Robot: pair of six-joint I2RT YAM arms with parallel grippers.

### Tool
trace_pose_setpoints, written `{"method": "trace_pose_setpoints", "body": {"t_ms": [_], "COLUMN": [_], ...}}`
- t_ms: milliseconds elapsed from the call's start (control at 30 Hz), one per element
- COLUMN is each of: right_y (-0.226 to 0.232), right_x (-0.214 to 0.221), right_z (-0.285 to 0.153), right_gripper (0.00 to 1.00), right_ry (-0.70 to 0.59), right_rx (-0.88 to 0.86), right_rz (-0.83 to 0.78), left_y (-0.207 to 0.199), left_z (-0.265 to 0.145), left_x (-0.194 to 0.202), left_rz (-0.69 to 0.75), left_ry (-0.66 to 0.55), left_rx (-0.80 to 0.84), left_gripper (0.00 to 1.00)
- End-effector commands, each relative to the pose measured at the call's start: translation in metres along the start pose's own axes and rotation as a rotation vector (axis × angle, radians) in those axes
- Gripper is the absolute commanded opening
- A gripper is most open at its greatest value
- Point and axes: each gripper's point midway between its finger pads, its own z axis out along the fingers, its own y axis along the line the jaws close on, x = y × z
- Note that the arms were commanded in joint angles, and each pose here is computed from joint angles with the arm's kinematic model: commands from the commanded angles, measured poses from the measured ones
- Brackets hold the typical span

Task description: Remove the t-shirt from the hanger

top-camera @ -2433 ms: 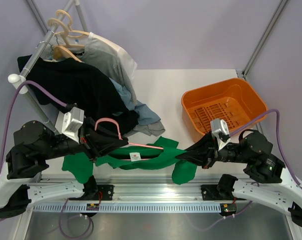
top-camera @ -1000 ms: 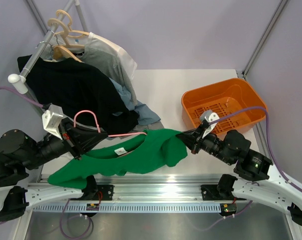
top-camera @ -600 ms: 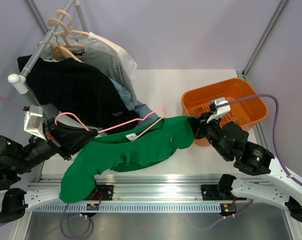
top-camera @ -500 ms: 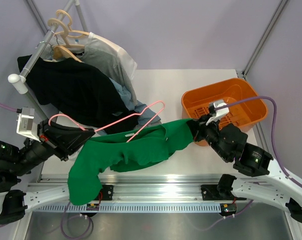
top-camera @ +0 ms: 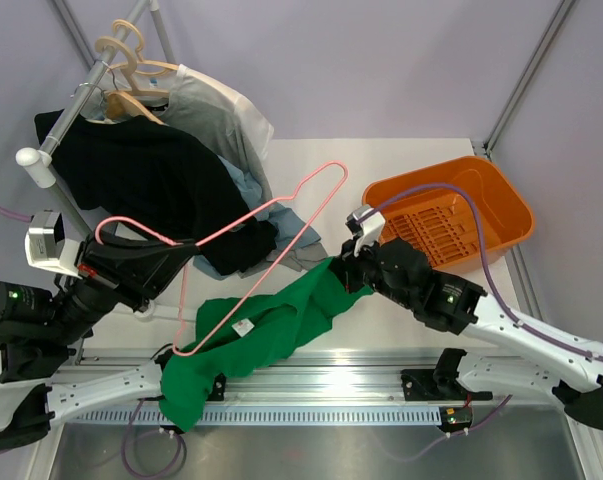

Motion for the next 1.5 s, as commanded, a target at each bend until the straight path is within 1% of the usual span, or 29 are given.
{"method": "trace_pose_setpoints", "body": {"t_ms": [0,33,67,100,167,200,233,267,300,333,400,467,600,700,733,767,800,867,900,1000,1033,1100,1133,1200,1233,1267,1300,1400,1467], "right_y": [0.018,0.013,0.001,-0.004,-0.024,-0.026,-0.038,-0.04,-0.04,-0.048,-0.039,-0.038,-0.046,-0.033,-0.023,-0.02,-0.019,-0.017,-0.018,-0.02,-0.016,-0.009,-0.003,0.007,0.026,0.037,0.069,0.105,0.105], "right_x": [-0.044,-0.044,-0.045,-0.058,-0.065,-0.082,-0.085,-0.092,-0.11,-0.113,-0.125,-0.122,-0.123,-0.112,-0.103,-0.098,-0.094,-0.093,-0.095,-0.111,-0.126,-0.132,-0.146,-0.148,-0.152,-0.146,-0.136,-0.106,-0.095], "right_z": [0.0,0.002,0.005,0.003,-0.001,-0.004,-0.007,-0.009,-0.012,-0.014,-0.01,-0.006,0.006,0.018,0.024,0.025,0.026,0.022,0.02,0.001,-0.012,-0.028,-0.044,-0.063,-0.081,-0.089,-0.106,-0.134,-0.132], "right_gripper": [0.0,0.0,0.0,0.0,0.0,0.0,0.0,0.0,0.0,0.0,0.0,0.0,0.0,0.01,0.2,0.4,0.52,0.66,0.68,0.71,0.71,0.71,0.71,0.7,0.69,0.69,0.69,0.7,0.7], "right_ry": [-0.109,-0.101,-0.105,-0.129,-0.129,-0.151,-0.132,-0.135,-0.159,-0.149,-0.137,-0.096,-0.073,-0.029,0.004,0.026,0.044,0.07,0.072,0.056,0.019,0.021,-0.014,-0.012,-0.025,0.0,0.04,0.122,0.151], "right_rx": [-0.048,-0.018,0.053,0.092,0.216,0.237,0.28,0.281,0.276,0.295,0.244,0.245,0.302,0.225,0.163,0.144,0.136,0.111,0.104,0.085,0.063,0.021,-0.009,-0.066,-0.181,-0.255,-0.46,-0.76,-0.772], "right_rz": [0.034,0.033,0.03,0.031,0.013,0.021,0.025,0.033,0.047,0.054,0.054,0.031,0.006,-0.005,-0.013,-0.023,-0.029,-0.052,-0.051,-0.046,-0.047,-0.07,-0.075,-0.091,-0.101,-0.127,-0.143,-0.167,-0.161], "left_y": [-0.025,-0.024,-0.025,-0.026,-0.025,-0.023,-0.022,-0.019,-0.021,-0.021,-0.024,-0.023,-0.024,-0.022,-0.019,-0.018,-0.016,-0.012,-0.011,-0.009,-0.01,-0.008,-0.01,-0.007,-0.007,-0.005,-0.005,-0.005,-0.006], "left_z": [0.011,0.015,0.015,0.016,0.018,0.018,0.019,0.019,0.018,0.018,0.014,0.01,-0.001,-0.014,-0.018,-0.021,-0.029,-0.036,-0.039,-0.052,-0.057,-0.063,-0.067,-0.073,-0.074,-0.076,-0.077,-0.078,-0.077], "left_x": [-0.036,-0.033,-0.033,-0.032,-0.027,-0.025,-0.021,-0.014,-0.012,-0.009,0.0,0.007,0.018,0.028,0.039,0.043,0.047,0.059,0.063,0.074,0.074,0.082,0.085,0.095,0.098,0.102,0.102,0.105,0.11], "left_rz": [-0.027,-0.025,-0.023,-0.02,-0.001,0.007,0.019,0.028,0.034,0.042,0.048,0.058,0.085,0.104,0.108,0.118,0.123,0.133,0.134,0.127,0.124,0.114,0.109,0.106,0.104,0.106,0.105,0.1,0.092], "left_ry": [-0.116,-0.107,-0.101,-0.092,-0.054,-0.038,-0.019,0.015,0.031,0.046,0.085,0.12,0.178,0.221,0.254,0.266,0.283,0.324,0.339,0.38,0.382,0.418,0.433,0.473,0.487,0.497,0.496,0.502,0.52], "left_rx": [0.095,0.09,0.089,0.094,0.085,0.078,0.073,0.059,0.073,0.077,0.102,0.107,0.126,0.144,0.141,0.147,0.147,0.151,0.152,0.156,0.165,0.163,0.176,0.174,0.179,0.176,0.176,0.181,0.187], "left_gripper": [0.0,0.0,0.0,0.0,0.0,0.0,0.0,0.0,0.0,0.0,0.0,0.0,0.0,0.0,0.0,0.0,0.0,0.0,0.0,0.0,0.0,0.0,0.0,0.0,0.0,0.0,0.0,0.0,0.0]}}
